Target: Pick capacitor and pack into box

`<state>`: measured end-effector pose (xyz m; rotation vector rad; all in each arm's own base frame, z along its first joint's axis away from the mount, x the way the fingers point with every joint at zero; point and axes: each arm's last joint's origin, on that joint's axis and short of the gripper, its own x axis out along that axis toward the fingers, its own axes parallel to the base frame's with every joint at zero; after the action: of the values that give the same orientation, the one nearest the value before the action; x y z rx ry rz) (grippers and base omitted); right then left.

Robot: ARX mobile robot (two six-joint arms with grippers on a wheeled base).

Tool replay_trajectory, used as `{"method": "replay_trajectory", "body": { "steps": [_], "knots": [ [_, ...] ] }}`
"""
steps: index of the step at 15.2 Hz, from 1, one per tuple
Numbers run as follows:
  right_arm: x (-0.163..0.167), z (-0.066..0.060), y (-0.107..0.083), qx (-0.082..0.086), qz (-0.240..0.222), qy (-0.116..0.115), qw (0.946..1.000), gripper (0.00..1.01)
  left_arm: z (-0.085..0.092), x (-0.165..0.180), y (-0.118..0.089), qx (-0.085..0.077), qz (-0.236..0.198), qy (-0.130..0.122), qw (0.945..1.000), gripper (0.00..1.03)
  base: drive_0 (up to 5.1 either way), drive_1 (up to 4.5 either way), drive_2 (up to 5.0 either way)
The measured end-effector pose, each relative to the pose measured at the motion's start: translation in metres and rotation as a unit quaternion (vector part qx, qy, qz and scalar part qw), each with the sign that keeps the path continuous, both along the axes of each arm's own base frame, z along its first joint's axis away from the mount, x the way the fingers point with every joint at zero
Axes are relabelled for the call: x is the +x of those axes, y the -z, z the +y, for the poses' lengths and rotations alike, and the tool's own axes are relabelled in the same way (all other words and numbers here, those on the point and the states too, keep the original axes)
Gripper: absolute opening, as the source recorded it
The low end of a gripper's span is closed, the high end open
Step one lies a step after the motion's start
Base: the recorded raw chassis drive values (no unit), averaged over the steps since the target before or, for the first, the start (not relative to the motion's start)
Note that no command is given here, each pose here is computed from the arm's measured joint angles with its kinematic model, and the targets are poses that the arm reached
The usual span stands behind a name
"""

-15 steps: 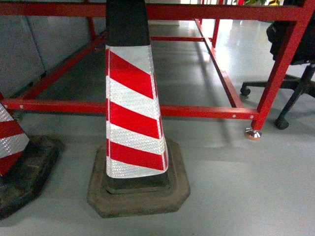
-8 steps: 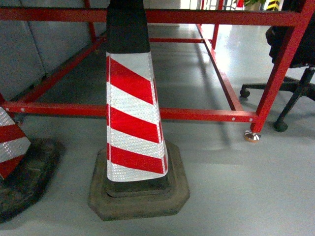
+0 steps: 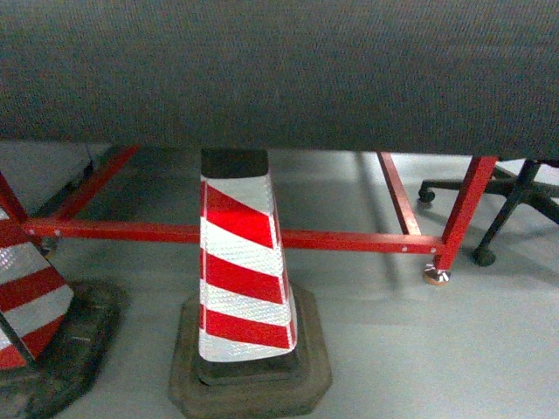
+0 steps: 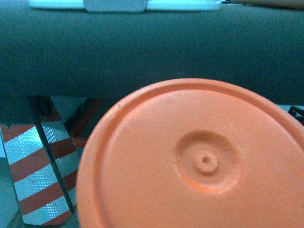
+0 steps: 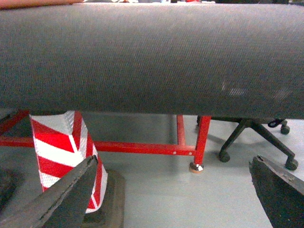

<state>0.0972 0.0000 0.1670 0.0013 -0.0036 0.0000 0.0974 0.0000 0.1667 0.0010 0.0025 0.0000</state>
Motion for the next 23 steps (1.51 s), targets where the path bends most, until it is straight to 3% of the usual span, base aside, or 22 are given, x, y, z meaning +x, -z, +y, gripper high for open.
{"method": "replay_trajectory", "body": {
  "steps": [3, 23],
  "knots": [
    [0.0000, -0.0001, 0.0000, 0.001, 0.000, 0.001, 1.0000, 0.98, 0.0000, 0.0000, 0.0000, 0.000, 0.000, 0.000, 1.0000, 0.44, 0.0, 4.32, -4.3],
    [0.0000, 0.0000, 0.0001, 0.001, 0.000, 0.000, 1.0000, 0.98, 0.0000, 0.0000, -0.0002, 0.000, -0.001, 0.000, 1.0000, 0.44, 0.0, 0.00, 0.0]
  ]
}}
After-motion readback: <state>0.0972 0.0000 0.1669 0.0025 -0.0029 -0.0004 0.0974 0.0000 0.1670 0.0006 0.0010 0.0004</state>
